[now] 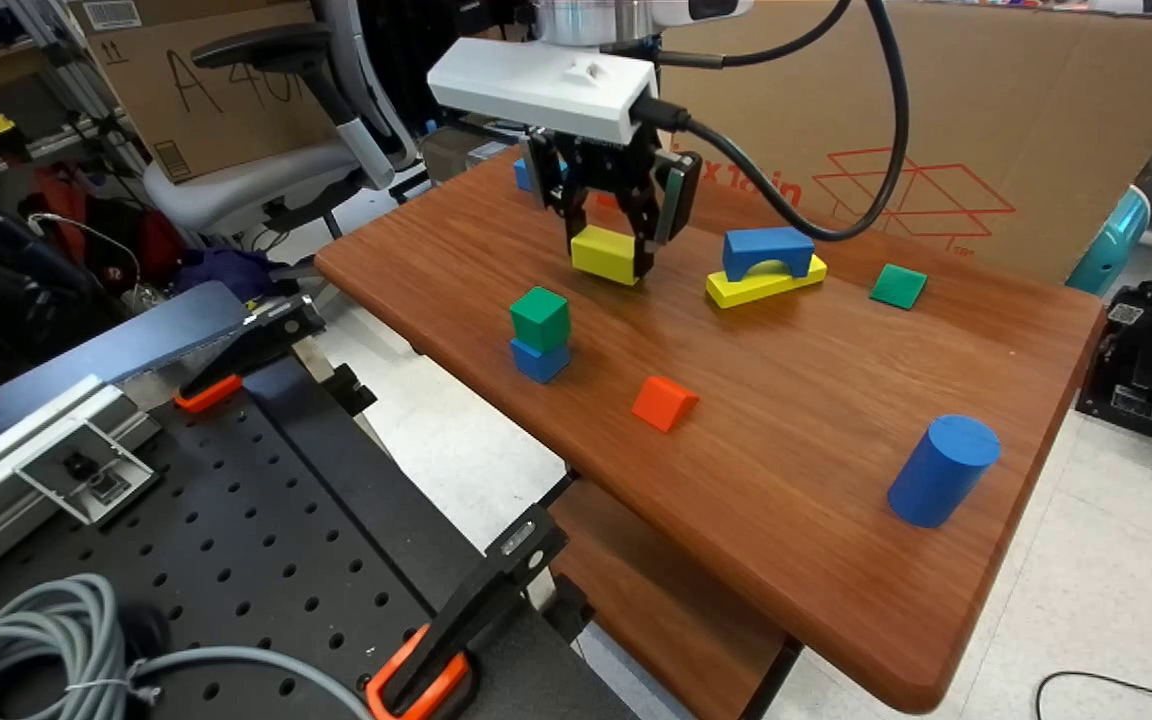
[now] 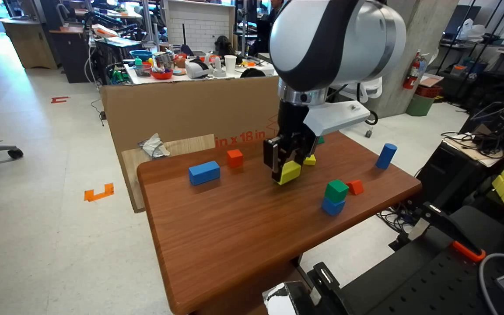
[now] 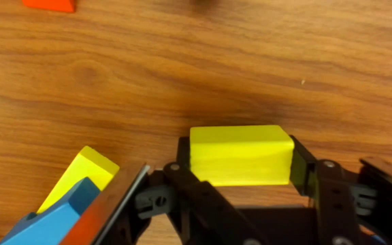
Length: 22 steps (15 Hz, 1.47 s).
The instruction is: Move the yellow block forward
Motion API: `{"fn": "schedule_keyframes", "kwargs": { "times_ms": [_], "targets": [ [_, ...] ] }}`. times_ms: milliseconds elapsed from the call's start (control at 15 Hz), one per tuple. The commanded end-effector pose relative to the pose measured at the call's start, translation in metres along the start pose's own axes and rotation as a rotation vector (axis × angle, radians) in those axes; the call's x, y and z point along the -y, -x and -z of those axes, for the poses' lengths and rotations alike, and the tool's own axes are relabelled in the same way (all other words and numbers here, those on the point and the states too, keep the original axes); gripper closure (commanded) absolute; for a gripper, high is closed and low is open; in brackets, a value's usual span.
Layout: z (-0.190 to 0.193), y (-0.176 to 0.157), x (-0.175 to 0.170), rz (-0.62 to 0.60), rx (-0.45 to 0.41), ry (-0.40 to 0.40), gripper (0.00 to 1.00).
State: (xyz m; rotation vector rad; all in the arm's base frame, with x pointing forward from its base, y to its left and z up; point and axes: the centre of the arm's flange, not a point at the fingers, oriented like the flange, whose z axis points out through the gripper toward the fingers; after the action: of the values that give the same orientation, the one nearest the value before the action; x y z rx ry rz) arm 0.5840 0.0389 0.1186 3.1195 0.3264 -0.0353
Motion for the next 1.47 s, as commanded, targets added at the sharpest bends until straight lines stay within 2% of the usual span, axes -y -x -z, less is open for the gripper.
{"fn": "schedule_keyframes", "kwargs": {
  "times_ms": [0, 267, 667, 933, 1400],
  "targets": [
    [0.030, 0.003, 0.012, -0.072, 0.058, -0.066, 0.58],
    [0.056, 0.014, 0.036, -0.132, 0.038, -0.094, 0.58],
    [0.075, 0.046, 0.073, -0.132, -0.006, -0.100, 0.58],
    [0.072, 0.069, 0.097, -0.105, -0.026, -0.092, 0.58],
    [0.040, 0.101, 0.124, -0.077, -0.044, -0.069, 0.58]
  ]
}}
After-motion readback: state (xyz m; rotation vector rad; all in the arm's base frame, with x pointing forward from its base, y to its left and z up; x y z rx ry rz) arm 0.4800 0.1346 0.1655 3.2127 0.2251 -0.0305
